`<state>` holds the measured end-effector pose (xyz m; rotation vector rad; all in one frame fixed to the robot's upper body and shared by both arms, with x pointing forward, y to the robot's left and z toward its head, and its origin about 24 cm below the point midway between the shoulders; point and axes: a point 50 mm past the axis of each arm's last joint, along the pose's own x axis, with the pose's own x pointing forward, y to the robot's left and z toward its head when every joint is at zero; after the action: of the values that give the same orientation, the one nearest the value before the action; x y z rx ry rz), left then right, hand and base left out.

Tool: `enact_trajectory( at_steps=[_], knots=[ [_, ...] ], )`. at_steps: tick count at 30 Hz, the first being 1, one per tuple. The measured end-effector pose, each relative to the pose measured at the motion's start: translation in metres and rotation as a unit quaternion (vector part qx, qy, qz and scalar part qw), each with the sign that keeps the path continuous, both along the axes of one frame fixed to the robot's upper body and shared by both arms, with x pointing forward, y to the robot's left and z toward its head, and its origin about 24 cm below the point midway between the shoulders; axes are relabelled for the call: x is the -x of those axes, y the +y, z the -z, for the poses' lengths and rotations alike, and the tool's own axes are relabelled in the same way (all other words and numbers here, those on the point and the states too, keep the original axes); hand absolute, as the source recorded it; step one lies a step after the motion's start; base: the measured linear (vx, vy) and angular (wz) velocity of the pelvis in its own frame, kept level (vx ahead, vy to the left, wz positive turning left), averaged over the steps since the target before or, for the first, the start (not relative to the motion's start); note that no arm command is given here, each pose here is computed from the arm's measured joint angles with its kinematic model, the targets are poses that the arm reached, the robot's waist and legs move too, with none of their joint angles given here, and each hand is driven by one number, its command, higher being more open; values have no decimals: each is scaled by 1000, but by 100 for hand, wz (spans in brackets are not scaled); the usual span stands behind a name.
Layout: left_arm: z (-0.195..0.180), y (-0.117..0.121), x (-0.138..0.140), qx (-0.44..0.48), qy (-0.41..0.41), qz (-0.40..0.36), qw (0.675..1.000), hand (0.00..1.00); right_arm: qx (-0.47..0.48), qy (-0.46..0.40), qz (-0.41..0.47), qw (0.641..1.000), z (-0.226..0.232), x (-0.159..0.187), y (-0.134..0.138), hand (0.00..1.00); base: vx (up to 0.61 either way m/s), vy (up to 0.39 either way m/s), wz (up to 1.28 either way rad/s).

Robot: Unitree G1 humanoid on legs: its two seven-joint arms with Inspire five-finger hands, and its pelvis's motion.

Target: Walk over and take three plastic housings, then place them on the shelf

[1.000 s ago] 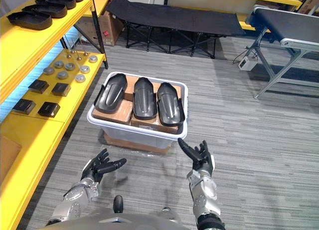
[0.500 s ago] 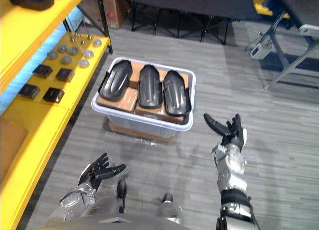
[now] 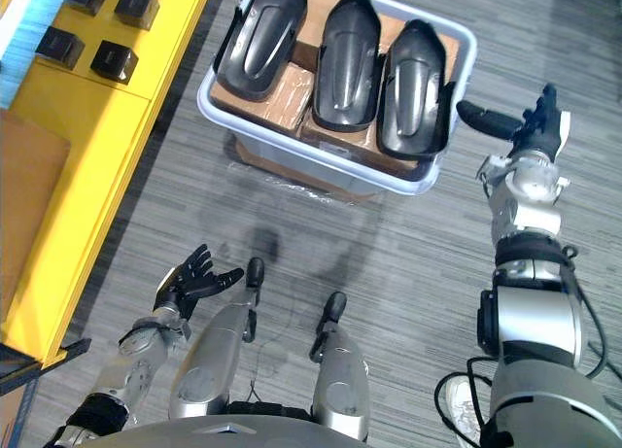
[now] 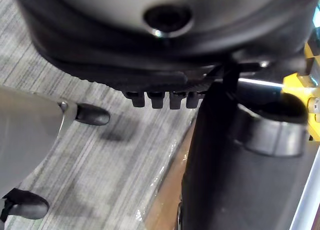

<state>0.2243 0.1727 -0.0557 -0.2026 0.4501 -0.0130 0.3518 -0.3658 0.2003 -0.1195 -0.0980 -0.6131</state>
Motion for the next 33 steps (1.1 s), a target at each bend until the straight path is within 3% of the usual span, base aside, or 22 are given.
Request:
enact_trajectory(
  at_steps=[4, 13, 18, 19, 25, 33],
  knots=[
    [8, -8, -1, 16, 18, -4, 1000, 100, 27, 11, 2, 1000, -26, -6, 1, 100, -49, -7, 1],
    [14, -34, 1, 56, 33, 6, 998, 100, 57, 134, 38, 989, -15, -1, -14, 100, -16, -28, 6],
    [12, -36, -1, 71, 25, -3, 997, 100, 46, 149, 40, 987, -15, -1, -14, 100, 0, -43, 4],
    [12, -37, -1, 73, 24, -4, 997, 100, 48, 149, 37, 987, -17, -2, -13, 0, -4, -37, 6],
    [7, -40, -8, 73, 15, 2, 997, 100, 59, 155, 2, 986, -20, -7, -6, 0, -11, -39, 9],
    [6, -40, -9, 75, 12, -1, 997, 100, 110, 178, 35, 977, -23, -1, -14, 0, -1, -5, 0]
  ],
)
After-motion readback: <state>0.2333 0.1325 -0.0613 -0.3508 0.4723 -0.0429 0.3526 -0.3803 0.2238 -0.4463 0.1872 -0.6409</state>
